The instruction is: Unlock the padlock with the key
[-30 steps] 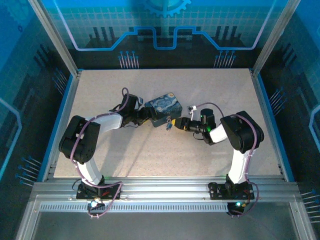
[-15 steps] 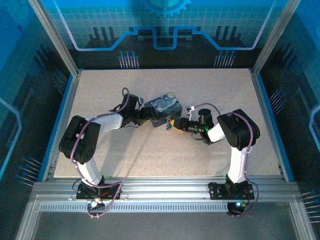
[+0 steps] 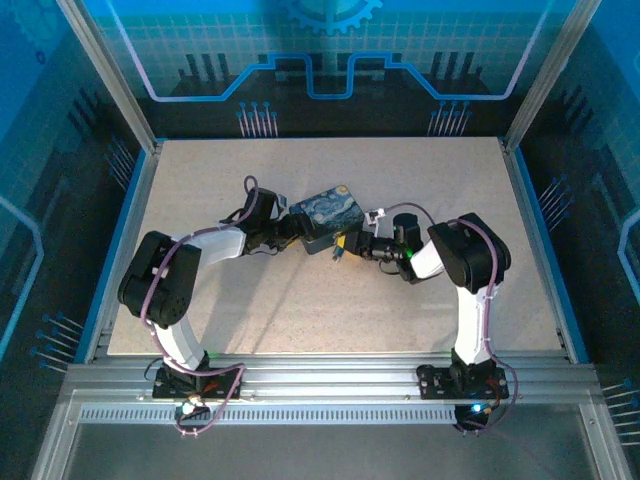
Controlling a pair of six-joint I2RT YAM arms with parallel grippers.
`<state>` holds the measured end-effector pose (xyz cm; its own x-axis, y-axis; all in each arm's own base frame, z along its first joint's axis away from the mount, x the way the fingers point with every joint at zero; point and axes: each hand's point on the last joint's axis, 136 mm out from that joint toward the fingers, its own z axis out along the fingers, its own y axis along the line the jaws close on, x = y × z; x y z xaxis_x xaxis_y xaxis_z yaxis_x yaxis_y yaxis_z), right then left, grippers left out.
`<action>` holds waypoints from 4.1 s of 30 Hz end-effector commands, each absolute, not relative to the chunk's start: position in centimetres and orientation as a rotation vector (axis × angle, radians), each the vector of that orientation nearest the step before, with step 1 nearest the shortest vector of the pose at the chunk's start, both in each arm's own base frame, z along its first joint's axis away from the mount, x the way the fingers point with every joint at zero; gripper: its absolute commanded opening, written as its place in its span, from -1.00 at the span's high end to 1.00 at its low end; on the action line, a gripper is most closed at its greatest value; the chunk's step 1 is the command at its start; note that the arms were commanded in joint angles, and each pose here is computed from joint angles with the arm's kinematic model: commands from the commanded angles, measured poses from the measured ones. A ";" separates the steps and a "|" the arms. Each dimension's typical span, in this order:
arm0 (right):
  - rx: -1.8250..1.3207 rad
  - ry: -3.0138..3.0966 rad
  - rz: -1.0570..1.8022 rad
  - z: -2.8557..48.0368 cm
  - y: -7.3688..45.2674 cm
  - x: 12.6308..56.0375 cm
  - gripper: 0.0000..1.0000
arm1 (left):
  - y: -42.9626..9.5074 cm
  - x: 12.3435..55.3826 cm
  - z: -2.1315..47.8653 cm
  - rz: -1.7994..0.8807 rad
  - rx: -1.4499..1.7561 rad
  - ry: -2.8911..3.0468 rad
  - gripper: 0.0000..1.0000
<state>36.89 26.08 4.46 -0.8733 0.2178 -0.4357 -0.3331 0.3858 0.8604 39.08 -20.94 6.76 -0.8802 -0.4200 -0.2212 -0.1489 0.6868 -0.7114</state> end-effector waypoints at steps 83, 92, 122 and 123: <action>-0.211 2.391 1.047 11.6 18.8 28.7 0.94 | -12.2 34.5 17.4 -0.632 -0.336 2.210 -0.98; -0.261 2.532 0.990 12.3 17.8 25.6 0.93 | -8.7 32.6 20.6 -0.509 -0.357 2.021 -0.98; -0.219 2.841 0.890 3.3 18.9 26.8 0.92 | -7.8 32.8 19.8 -0.434 -0.346 2.032 -0.98; -0.217 2.845 0.888 3.1 18.9 26.8 0.92 | -7.8 32.8 19.7 -0.436 -0.348 2.035 -0.98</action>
<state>26.23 18.29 3.02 -0.9826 -0.0770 -0.1691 -0.1590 0.8195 0.5506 32.35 -8.41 19.43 -0.4931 -0.4265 -0.7583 -0.0551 0.8852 -0.4620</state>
